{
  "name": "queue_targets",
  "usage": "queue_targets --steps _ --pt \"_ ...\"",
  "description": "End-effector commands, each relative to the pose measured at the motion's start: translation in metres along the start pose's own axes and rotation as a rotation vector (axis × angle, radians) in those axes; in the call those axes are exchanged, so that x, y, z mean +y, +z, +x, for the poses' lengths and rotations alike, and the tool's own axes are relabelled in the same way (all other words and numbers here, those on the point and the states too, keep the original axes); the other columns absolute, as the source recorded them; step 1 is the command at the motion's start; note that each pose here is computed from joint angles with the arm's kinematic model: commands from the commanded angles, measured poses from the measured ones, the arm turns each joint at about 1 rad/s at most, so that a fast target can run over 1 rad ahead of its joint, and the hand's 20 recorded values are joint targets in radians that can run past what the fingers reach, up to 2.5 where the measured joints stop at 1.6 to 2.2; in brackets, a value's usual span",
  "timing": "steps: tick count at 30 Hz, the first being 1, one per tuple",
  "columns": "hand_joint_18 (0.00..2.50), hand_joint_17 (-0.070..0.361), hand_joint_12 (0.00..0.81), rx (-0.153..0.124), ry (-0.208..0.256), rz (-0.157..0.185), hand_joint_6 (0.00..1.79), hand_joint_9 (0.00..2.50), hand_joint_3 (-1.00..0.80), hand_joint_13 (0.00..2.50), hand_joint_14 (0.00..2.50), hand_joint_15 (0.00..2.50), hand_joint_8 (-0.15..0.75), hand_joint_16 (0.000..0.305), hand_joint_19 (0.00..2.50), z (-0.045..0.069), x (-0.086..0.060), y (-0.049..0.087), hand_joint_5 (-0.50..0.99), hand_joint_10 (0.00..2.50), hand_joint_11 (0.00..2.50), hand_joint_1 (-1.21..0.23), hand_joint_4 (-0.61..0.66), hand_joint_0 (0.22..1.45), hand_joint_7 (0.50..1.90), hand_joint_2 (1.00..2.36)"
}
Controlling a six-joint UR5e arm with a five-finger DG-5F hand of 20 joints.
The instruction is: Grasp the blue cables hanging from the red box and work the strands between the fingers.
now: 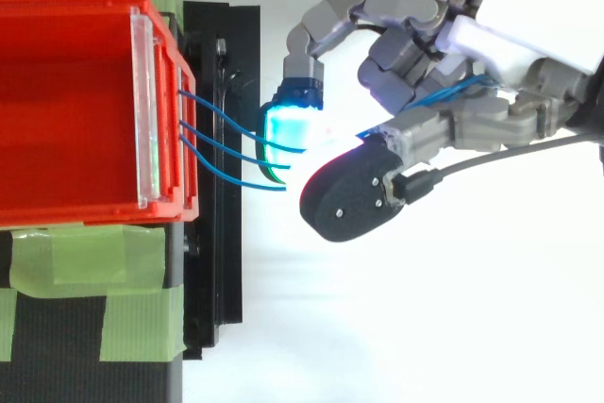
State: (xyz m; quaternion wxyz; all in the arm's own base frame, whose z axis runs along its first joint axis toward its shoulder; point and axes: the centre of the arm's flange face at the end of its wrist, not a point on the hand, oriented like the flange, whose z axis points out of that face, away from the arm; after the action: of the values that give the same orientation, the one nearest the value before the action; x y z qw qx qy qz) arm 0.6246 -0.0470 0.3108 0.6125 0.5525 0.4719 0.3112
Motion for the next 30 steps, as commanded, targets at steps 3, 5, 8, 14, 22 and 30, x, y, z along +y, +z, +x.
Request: queue_targets --steps 3,5,8,14,22,30 --pt "1.85 0.145 0.511 0.000 -0.001 -0.001 1.18 1.14 -1.00 1.57 2.50 1.43 0.390 0.065 1.02 0.0002 0.0000 0.0002 -0.10 2.50 2.50 -0.79 0.08 0.81 0.77 1.00" --pt "1.80 0.143 0.509 0.000 0.001 -0.001 1.23 1.04 -1.00 1.52 2.50 1.43 0.389 0.064 1.07 0.0002 0.0000 0.0002 -0.15 2.50 2.50 -0.81 0.09 0.84 0.76 1.00" --pt "1.76 0.139 0.502 0.000 0.000 0.001 1.29 0.93 -0.87 1.48 2.50 1.42 0.389 0.062 1.12 0.0000 -0.0003 0.0000 -0.20 2.50 2.50 -0.84 0.10 0.93 0.73 1.01" --pt "1.73 0.138 0.498 0.002 0.002 0.001 1.30 0.90 -1.00 1.45 2.50 1.36 0.393 0.061 1.07 0.0002 -0.0002 0.0000 -0.20 2.50 2.46 -0.78 0.11 0.87 0.71 1.00" --pt "1.70 0.140 0.493 0.002 0.002 0.001 1.31 0.91 -0.43 1.46 2.50 1.37 0.392 0.062 1.03 0.0002 -0.0002 0.0000 -0.16 2.50 2.49 -0.74 0.09 1.00 0.71 1.02" --pt "1.55 0.133 0.478 0.000 0.002 0.001 1.32 0.65 -0.25 1.27 2.50 1.37 0.393 0.059 1.17 -0.0007 -0.0004 0.0003 -0.22 2.50 2.41 -0.82 0.10 1.04 0.72 1.02"
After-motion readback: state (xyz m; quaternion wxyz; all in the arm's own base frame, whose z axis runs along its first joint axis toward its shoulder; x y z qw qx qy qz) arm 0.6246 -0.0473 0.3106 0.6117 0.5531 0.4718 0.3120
